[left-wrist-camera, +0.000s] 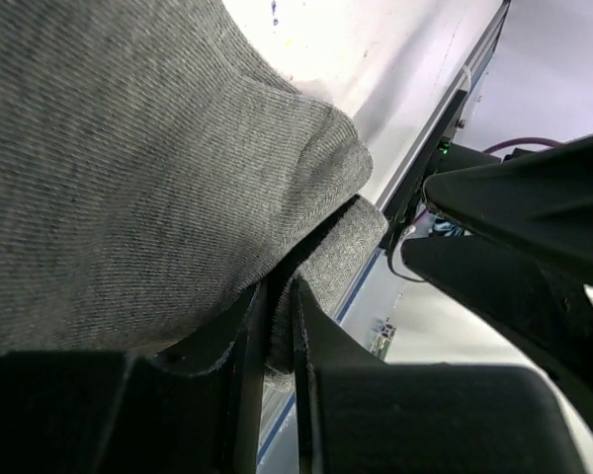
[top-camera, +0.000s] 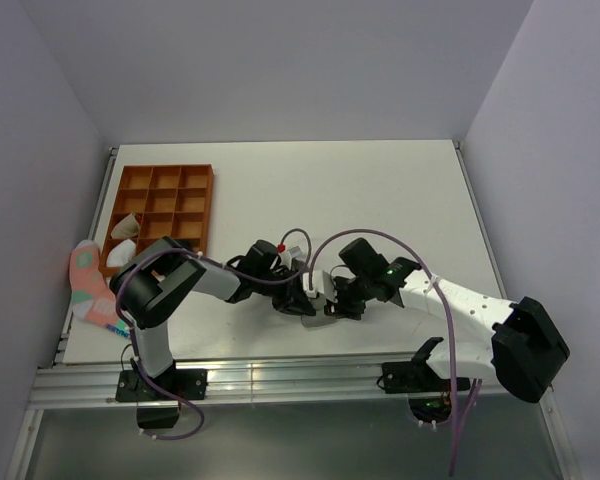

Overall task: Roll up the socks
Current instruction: Roll the sock at the center of the board.

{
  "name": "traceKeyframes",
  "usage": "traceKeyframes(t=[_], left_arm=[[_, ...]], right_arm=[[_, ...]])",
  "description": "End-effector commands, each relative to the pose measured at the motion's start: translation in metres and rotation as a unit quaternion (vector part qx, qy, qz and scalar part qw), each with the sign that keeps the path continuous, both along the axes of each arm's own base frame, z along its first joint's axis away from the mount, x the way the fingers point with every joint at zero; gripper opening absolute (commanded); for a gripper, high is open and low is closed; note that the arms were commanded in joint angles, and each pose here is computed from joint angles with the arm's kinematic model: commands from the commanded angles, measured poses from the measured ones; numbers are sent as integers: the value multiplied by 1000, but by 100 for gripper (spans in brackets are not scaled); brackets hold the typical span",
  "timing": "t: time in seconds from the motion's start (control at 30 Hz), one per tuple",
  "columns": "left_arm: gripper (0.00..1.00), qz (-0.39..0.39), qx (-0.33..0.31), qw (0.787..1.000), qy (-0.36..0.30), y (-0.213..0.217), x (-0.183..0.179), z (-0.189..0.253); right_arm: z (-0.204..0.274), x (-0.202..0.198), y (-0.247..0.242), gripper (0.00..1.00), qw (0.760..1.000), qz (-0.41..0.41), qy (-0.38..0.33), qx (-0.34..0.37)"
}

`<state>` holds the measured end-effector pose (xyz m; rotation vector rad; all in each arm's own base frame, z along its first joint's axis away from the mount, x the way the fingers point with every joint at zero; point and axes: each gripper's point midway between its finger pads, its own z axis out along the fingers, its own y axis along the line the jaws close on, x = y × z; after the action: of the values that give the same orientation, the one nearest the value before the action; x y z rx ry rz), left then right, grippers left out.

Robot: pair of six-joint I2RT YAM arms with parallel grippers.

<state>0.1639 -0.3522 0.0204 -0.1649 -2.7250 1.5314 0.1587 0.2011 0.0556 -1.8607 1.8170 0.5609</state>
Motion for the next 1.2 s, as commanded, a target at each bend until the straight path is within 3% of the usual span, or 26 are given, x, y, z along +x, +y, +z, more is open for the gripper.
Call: traceKeyframes(t=[0.0,0.5,0.97,1.17], left_arm=[[0,1,143,988,61,48,-28,-62],[0,-8,145,987,73,47,-26,-66],[0,-8,132,988,83,46,-24,-68],[10,5,125,989,83,46,-21,-63]], right_arm=[[6,8,14,53,999,10,-48,13],[-17,-13,42,53,996,67,-57,-27],[-44,-19,28,53,994,67,-48,-73],[-48,-24,27,47,994,67,-26,-80]])
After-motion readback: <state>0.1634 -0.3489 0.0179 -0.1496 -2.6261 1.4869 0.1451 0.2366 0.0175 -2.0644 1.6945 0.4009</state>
